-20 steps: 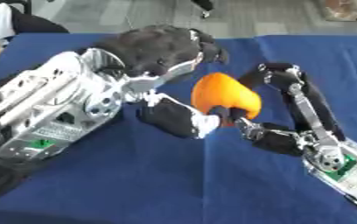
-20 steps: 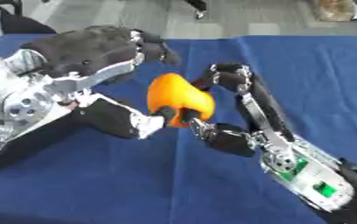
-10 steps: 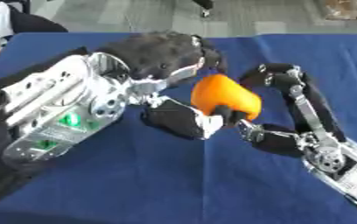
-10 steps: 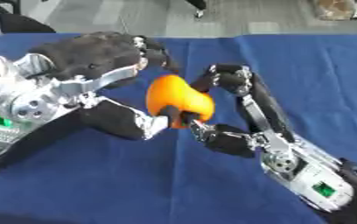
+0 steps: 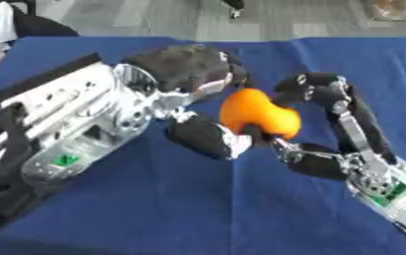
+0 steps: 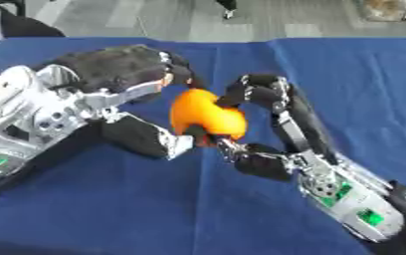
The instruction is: Pick up the objects with one hand, pass them to the other hand, and then place them into the box on the other side of the table.
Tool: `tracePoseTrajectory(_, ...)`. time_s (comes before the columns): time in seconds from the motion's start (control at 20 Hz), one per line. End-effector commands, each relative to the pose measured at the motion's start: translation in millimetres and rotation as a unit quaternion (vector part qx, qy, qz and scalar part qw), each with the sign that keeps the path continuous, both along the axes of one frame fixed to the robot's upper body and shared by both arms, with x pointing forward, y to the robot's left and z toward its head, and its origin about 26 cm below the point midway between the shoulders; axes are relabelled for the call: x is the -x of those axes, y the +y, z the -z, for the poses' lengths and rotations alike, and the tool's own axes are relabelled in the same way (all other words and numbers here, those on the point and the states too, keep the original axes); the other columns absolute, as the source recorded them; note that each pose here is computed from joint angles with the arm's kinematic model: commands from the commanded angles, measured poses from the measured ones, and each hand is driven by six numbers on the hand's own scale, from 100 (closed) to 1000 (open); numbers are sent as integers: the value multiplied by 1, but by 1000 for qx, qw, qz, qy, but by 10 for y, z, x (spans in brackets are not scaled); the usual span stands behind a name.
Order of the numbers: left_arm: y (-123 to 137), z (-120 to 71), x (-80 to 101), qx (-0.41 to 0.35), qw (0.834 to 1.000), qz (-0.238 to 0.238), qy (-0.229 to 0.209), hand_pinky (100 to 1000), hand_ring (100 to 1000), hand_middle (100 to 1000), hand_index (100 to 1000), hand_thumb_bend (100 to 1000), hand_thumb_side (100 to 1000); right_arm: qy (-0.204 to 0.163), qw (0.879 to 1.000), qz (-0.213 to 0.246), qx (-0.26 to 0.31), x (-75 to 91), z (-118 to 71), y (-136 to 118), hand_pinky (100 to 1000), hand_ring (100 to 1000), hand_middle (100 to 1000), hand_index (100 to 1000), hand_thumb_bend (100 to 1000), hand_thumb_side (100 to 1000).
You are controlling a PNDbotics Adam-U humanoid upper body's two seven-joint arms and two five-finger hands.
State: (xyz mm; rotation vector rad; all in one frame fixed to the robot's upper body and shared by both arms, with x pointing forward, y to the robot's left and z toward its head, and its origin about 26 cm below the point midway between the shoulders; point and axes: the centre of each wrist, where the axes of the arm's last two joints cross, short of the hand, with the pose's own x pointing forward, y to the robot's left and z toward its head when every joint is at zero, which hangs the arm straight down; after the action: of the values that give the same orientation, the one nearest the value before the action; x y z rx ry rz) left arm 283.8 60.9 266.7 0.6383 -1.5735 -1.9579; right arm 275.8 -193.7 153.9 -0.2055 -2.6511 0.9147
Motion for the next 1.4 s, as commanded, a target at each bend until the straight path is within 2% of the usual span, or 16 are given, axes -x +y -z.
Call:
tracePoseTrajectory(0.05,3,-21,-35,-13,999,-33,29,922,849,741,828,181,456,-19,1000,-5,1,0,-87,-2,623,469,422,591,117,100)
tracePoseTrajectory(0.1,2,-18,-39,-11,999,-34,31,907,824,698,779,151,305,-19,1000,-5,2,1,-85,1,623,468,423,592,115,100)
tracePoseTrajectory(0.15,3,-22,-38,-4,999,-35,34,897,808,671,755,100,262,-19,1000,-4,3,3,-82,2,624,466,424,592,112,100)
tracePoseTrajectory(0.2,4,-31,-30,6,999,-36,39,885,788,641,731,100,255,-19,1000,-3,4,5,-79,4,625,465,426,592,110,100)
tracePoseTrajectory(0.3,10,-68,9,36,997,-32,52,797,681,516,652,100,245,-19,1000,3,10,8,-70,3,639,475,444,599,131,100)
tracePoseTrajectory(0.35,17,-96,41,57,996,-27,63,768,642,481,620,100,244,-18,1000,7,17,11,-63,3,646,482,454,606,157,100)
tracePoseTrajectory(0.4,24,-123,75,81,994,-19,78,768,642,481,620,100,244,-15,999,13,25,15,-55,3,646,482,454,606,157,100)
tracePoseTrajectory(0.55,46,-174,149,140,983,3,121,726,588,420,547,100,254,2,999,31,41,32,-19,8,649,488,463,617,208,100)
tracePoseTrajectory(0.65,50,-173,163,163,976,12,146,710,563,388,493,100,256,15,998,43,45,38,-6,9,662,503,480,639,320,100)
tracePoseTrajectory(0.75,47,-165,164,177,971,16,157,705,552,376,464,100,253,20,997,53,57,39,-4,7,693,539,518,675,527,100)
tracePoseTrajectory(0.8,45,-159,165,180,971,16,158,702,548,373,457,100,252,19,996,58,65,39,-4,5,707,556,536,688,573,100)
tracePoseTrajectory(0.85,43,-152,163,182,971,15,156,695,537,364,441,100,251,19,995,64,73,40,-2,3,746,607,591,732,670,100)
tracePoseTrajectory(0.9,44,-145,156,182,972,12,151,691,529,361,435,100,250,18,994,72,83,40,1,-3,771,649,635,770,755,155)
tracePoseTrajectory(0.95,45,-138,148,182,973,9,145,687,522,358,429,100,249,18,992,80,92,41,2,-6,789,700,688,818,812,268)
tracePoseTrajectory(1.1,57,-110,101,172,978,-4,118,682,519,359,421,100,245,16,988,106,109,38,1,-21,817,772,773,880,782,440)
tracePoseTrajectory(1.4,99,-47,-9,133,988,-30,74,675,518,362,415,100,245,14,983,138,117,48,24,-34,827,798,809,906,768,529)
